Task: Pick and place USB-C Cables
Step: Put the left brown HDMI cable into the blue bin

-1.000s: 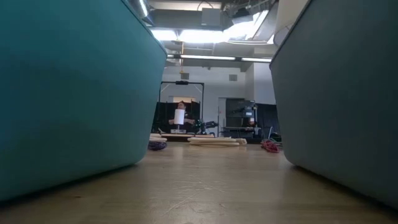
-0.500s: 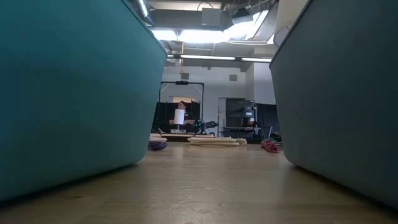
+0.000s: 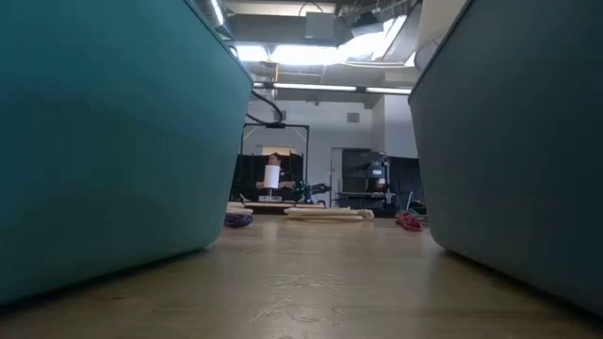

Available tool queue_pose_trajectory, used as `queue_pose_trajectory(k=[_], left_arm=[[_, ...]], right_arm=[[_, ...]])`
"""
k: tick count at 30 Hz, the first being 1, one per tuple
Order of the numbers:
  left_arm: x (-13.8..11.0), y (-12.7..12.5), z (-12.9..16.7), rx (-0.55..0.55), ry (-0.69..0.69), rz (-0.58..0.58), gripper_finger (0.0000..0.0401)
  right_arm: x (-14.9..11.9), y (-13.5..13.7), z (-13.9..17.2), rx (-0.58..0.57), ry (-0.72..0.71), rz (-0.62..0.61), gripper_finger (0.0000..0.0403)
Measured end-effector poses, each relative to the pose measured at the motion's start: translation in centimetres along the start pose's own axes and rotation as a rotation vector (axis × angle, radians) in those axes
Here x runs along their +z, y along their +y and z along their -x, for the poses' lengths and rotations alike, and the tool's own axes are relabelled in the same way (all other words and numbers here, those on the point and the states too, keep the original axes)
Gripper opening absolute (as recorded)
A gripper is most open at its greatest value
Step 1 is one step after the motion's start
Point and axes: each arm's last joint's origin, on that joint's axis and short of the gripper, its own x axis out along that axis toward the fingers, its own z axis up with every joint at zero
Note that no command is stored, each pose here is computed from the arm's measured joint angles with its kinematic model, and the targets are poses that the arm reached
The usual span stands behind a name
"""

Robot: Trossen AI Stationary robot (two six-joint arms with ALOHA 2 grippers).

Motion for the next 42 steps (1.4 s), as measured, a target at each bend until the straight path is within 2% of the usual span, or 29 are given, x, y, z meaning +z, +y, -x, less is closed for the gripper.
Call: queue_pose_trajectory(k=[5, 9, 14, 19, 24, 28, 35, 38, 42], left_arm=[[0.9, 0.6, -0.8, 0.082, 0.005, 0.038, 0.0140], [1.7, 1.0, -0.2, 0.143, -0.009, 0.004, 0.0140], [1.9, 1.8, -0.5, 0.105, -0.064, 0.031, 0.0140], [1.6, 2.2, -1.5, 0.157, -0.001, 0.046, 0.0140], [1.7, 2.2, -1.5, 0.163, -0.001, 0.057, 0.0139], [1.7, 2.2, -1.5, 0.165, 0.000, 0.069, 0.0108], [1.6, 2.2, -1.5, 0.189, 0.008, 0.091, 0.0011], [1.6, 2.0, -1.0, 0.229, 0.027, 0.098, 0.0003], [2.4, 1.9, 1.5, 0.237, 0.007, 0.081, 0.0002]], right_arm=[[0.0, 0.0, 0.0, 0.000, -0.001, -0.001, 0.0128], [0.0, 0.0, 0.0, 0.000, -0.001, -0.005, 0.0128], [0.0, 0.0, 0.0, 0.000, -0.001, -0.005, 0.0128], [0.1, 0.1, 0.0, 0.004, -0.005, -0.012, 0.0128], [0.1, 0.1, 0.0, 0.008, -0.010, -0.020, 0.0128], [0.2, 0.2, 0.0, 0.011, -0.014, -0.026, 0.0128], [0.3, 0.2, 0.0, 0.018, -0.020, -0.037, 0.0128], [0.3, 0.2, 0.0, 0.020, -0.019, -0.037, 0.0128], [0.3, 0.2, 0.0, 0.020, -0.019, -0.034, 0.0128]])
